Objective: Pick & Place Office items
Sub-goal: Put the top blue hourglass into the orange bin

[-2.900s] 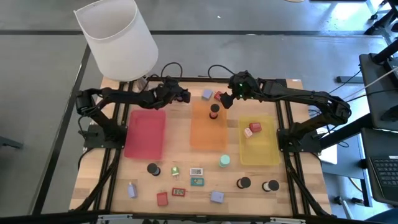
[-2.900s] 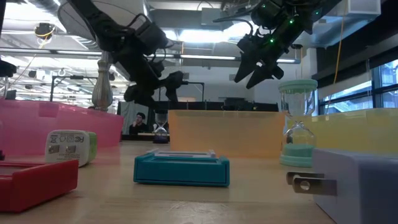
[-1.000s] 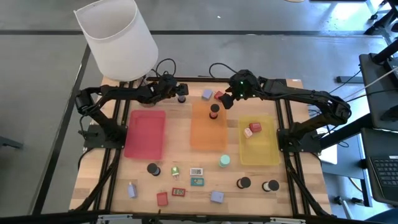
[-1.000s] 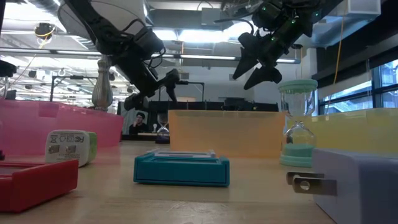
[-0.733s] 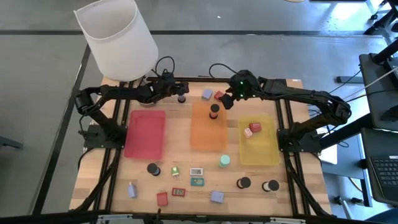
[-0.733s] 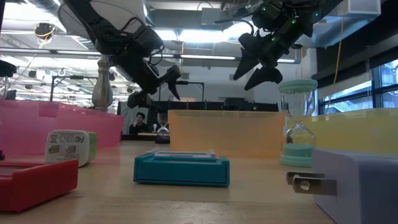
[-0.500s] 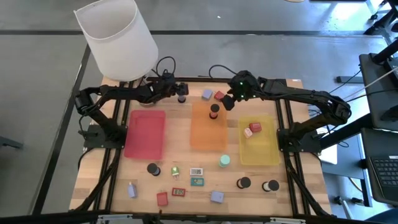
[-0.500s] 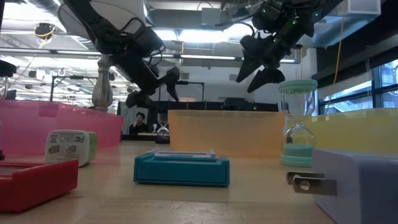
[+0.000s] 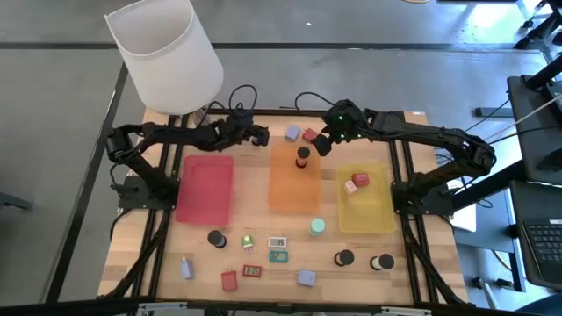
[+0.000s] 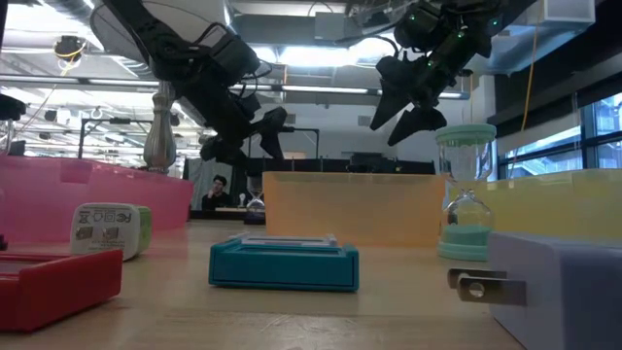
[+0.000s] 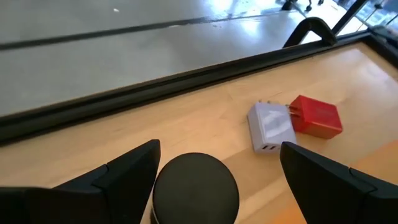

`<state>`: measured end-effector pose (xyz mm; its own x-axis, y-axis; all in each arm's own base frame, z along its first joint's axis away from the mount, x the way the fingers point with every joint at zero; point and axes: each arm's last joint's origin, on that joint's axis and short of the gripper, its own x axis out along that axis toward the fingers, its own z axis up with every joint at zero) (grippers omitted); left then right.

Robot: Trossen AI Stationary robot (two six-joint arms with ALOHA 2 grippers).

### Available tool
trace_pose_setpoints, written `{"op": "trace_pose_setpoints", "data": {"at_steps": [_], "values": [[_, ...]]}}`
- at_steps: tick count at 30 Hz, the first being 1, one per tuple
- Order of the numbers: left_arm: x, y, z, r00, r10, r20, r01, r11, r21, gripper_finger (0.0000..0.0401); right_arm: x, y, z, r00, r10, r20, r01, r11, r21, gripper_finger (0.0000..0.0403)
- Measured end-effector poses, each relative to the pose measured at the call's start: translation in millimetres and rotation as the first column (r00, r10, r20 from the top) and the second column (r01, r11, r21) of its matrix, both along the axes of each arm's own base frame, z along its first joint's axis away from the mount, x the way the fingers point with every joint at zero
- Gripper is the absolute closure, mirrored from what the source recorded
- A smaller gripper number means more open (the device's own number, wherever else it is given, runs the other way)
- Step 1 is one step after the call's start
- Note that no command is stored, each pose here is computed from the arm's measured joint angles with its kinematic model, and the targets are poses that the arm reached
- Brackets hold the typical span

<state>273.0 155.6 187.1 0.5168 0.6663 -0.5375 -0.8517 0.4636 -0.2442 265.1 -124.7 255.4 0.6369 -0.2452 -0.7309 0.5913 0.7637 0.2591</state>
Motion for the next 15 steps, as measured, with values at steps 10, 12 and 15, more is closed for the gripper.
{"op": "trace_pose_setpoints", "data": {"at_steps": [10,12,15], "values": [[-3.0,-3.6,-5.3,0.996,0.009,-0.086,-0.009,1.0,-0.006,0.0072,0.0,0.0,0.0,1.0,-0.017,0.006,0.017,1.0,0.015,0.0082],[-2.8,-4.1,-5.5,0.997,-0.002,-0.081,0.0,1.0,-0.016,0.0072,0.0,0.0,0.0,1.0,-0.017,0.006,0.017,1.0,0.015,0.0082],[-2.4,-4.6,-5.6,0.997,-0.006,-0.071,0.004,1.0,-0.028,0.0072,0.0,0.0,0.0,1.0,-0.018,0.006,0.018,1.0,0.015,0.0082]]}}
